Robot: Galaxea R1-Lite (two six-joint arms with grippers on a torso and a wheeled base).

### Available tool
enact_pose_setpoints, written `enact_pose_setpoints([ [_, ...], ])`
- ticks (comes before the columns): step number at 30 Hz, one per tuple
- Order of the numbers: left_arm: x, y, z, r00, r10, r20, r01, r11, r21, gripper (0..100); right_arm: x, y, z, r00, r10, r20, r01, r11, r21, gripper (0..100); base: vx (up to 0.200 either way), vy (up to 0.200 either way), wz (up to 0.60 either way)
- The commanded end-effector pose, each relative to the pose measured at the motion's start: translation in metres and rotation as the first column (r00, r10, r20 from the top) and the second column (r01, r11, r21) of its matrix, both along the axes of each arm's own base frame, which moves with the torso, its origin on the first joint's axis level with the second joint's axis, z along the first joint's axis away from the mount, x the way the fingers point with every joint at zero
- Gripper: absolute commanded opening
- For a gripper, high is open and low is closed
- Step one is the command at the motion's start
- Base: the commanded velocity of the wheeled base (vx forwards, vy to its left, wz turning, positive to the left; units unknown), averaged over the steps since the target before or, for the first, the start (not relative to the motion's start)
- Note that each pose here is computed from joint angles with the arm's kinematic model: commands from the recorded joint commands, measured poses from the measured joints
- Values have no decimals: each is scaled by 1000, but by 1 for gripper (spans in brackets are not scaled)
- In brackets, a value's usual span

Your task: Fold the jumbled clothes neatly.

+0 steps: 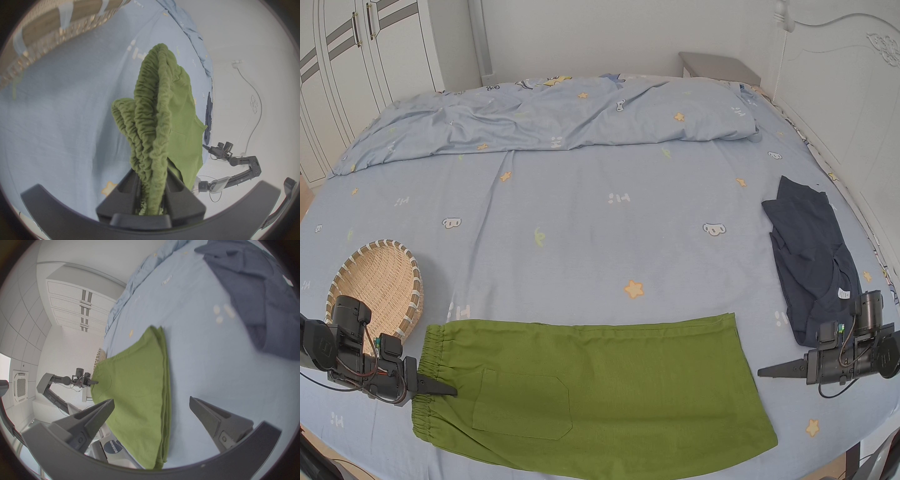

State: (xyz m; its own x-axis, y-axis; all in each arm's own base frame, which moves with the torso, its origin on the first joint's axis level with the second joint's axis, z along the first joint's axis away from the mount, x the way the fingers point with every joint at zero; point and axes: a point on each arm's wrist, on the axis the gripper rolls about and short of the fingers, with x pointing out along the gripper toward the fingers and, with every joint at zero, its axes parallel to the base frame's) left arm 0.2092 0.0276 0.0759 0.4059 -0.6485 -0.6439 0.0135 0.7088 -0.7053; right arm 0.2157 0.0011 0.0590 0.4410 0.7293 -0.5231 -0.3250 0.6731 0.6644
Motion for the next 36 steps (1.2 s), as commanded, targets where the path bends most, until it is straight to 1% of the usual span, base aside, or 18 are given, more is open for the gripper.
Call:
enact_pose_setpoints([
  [1,-11,-1,42,990,27,140,-43,993,112,0,9,-8,50,977,-73,202,78,997,-15,100,0,0,0],
  [2,-11,-1,42,990,27,140,-43,993,112,0,9,-8,50,977,-73,202,78,997,-15,100,0,0,0],
  [3,-14,-1,56,987,47,152,-72,983,167,0,13,-6,70,962,-88,257,95,995,-16,100,0,0,0],
  [5,-16,-1,68,985,51,163,-83,977,199,0,15,-3,85,954,-79,290,87,996,-17,100,0,0,0],
  [7,-20,0,77,985,35,169,-74,971,229,0,17,2,101,946,-75,315,88,996,-28,100,0,0,0],
  [9,-24,4,83,985,29,169,-71,966,247,0,17,6,111,947,-80,312,98,994,-41,100,0,0,0],
  [12,-28,17,89,984,32,173,-82,952,294,0,17,14,114,953,-69,297,89,994,-56,100,0,0,0],
  [15,-27,28,95,980,75,182,-136,928,348,0,15,19,112,955,-52,291,72,996,-59,100,0,0,0],
  [16,-27,28,95,980,79,182,-141,923,359,0,15,20,112,956,-47,291,67,996,-59,100,0,0,0],
  [19,-28,27,97,979,73,188,-139,922,361,0,15,20,114,954,-47,295,67,996,-59,100,0,0,0],
  [22,-26,4,107,980,-14,199,-59,933,355,0,16,22,122,945,-47,324,70,996,-60,100,0,0,0],
  [23,-26,4,107,980,-14,199,-59,933,355,0,16,22,122,945,-47,324,70,996,-60,100,0,0,0],
  [24,-32,-10,121,979,-27,203,-46,937,346,0,16,23,123,944,-47,327,71,996,-62,100,0,0,0],
  [25,-33,-17,129,979,-31,203,-42,937,346,0,16,23,123,945,-51,324,74,995,-60,100,0,0,0],
  [27,-34,-32,139,979,-66,195,-10,931,366,0,15,24,124,944,-49,325,72,996,-59,100,0,0,0],
  [31,-34,-58,155,967,-113,227,8,909,417,0,16,24,125,944,-51,327,74,996,-59,100,0,0,0],
  [33,-35,-74,163,959,-144,244,29,906,423,0,16,25,124,944,-47,326,69,996,-59,100,0,0,0],
  [36,-38,-96,172,951,-166,262,39,902,429,0,16,27,124,945,-49,324,74,995,-65,100,0,0,0],
])
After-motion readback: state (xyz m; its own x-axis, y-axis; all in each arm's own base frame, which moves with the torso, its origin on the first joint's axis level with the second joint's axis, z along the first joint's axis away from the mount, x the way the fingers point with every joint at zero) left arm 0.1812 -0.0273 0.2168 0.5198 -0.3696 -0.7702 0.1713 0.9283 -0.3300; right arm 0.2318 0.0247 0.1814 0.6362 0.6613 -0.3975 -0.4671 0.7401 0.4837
